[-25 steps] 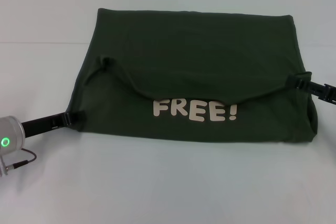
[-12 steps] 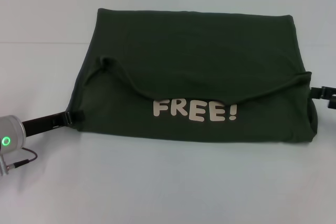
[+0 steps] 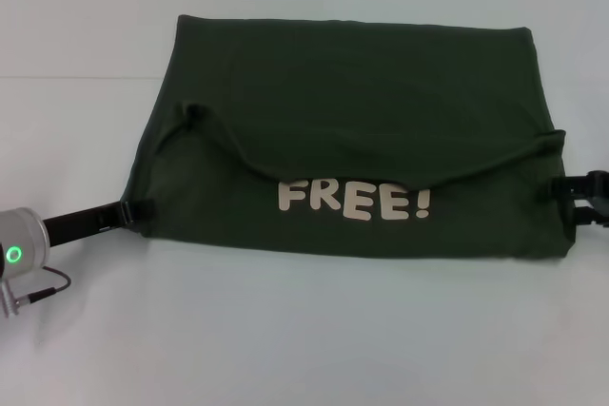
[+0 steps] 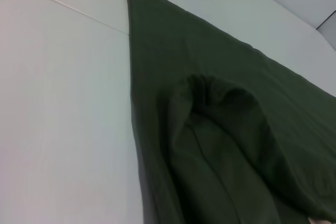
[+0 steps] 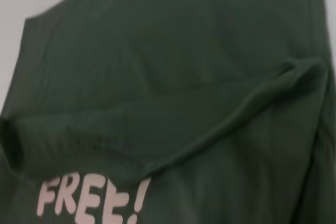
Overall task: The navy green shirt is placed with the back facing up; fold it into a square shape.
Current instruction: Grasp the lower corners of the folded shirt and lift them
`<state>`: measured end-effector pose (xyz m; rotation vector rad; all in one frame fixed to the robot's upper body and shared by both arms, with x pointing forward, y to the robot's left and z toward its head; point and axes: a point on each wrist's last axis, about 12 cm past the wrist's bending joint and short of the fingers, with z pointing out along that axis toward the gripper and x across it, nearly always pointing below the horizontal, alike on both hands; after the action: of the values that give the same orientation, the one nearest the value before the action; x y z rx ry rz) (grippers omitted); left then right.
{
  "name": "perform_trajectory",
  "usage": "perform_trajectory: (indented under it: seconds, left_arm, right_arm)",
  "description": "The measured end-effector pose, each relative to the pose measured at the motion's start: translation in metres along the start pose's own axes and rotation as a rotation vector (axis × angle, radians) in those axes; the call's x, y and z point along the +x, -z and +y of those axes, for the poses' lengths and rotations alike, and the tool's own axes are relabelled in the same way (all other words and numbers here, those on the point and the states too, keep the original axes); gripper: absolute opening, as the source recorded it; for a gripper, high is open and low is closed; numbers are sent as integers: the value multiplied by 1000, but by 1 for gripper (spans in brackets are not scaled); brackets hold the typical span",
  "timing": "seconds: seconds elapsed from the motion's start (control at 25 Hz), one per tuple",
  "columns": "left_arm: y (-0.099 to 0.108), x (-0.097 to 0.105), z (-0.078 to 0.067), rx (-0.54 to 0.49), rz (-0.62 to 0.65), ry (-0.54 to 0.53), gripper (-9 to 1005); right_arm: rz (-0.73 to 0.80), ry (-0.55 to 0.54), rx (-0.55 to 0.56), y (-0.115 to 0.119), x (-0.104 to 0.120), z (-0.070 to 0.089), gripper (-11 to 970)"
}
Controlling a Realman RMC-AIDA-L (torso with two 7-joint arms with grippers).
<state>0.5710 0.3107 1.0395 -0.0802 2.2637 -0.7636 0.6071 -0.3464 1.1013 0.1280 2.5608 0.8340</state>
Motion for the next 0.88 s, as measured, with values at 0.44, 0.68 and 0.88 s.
perform_trajectory:
  seconds: [0.44, 0.68, 0.88]
  left_arm:
    - [1, -1, -1, 17, 4, 6, 26]
    - [1, -1, -1, 20, -1, 10, 26]
    - [1, -1, -1, 21, -1, 11, 27]
  right_arm:
    - [23, -5, 18, -10, 7, 2, 941]
    - [27, 2, 10, -13, 7, 4, 942]
    - [39, 11, -9, -17, 7, 12, 942]
